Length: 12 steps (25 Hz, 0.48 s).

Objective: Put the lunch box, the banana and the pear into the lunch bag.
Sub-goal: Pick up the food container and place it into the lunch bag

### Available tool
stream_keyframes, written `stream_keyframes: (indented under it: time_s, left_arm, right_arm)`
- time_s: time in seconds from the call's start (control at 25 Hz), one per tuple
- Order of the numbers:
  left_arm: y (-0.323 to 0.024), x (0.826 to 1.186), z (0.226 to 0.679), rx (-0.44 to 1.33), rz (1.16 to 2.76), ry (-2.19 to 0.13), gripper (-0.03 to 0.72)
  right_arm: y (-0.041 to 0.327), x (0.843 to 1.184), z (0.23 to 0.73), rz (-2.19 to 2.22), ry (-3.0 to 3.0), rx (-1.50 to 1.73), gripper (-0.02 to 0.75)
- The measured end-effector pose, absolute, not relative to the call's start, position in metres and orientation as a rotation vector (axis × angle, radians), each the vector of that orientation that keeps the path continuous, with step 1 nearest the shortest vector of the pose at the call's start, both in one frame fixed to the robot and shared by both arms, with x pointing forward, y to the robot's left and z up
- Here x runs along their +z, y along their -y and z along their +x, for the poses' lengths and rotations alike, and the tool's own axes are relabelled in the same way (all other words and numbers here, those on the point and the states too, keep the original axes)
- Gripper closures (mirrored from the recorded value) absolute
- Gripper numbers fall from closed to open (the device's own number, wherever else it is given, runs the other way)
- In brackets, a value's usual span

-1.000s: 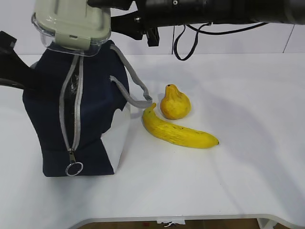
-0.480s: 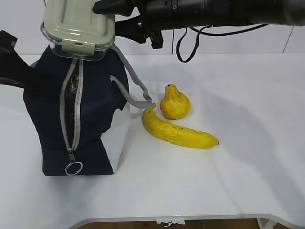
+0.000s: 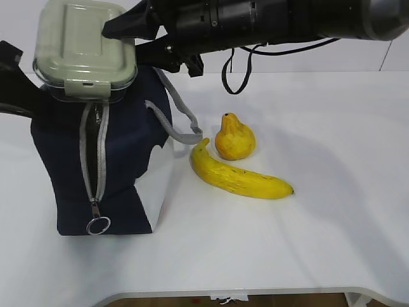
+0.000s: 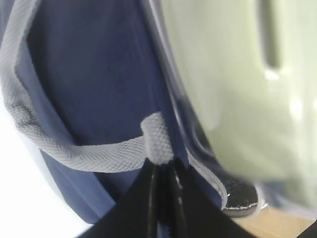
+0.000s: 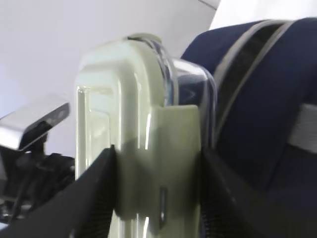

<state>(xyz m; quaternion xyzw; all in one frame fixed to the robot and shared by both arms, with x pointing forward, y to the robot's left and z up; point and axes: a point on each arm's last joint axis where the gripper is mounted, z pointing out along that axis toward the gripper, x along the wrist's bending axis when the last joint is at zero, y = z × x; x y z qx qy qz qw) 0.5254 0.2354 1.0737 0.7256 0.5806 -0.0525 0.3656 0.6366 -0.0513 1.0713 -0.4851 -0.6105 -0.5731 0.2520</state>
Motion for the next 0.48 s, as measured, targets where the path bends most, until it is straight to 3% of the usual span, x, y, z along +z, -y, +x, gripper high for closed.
stream_keyframes:
  time_s: [0.48]
  left_arm:
    - [-0.235, 1.074, 0.525, -0.139, 1.867, -1.492, 0.688]
  right_arm:
    - [0.062, 1.044, 0.639, -1.464, 2.043, -1.375, 0.371]
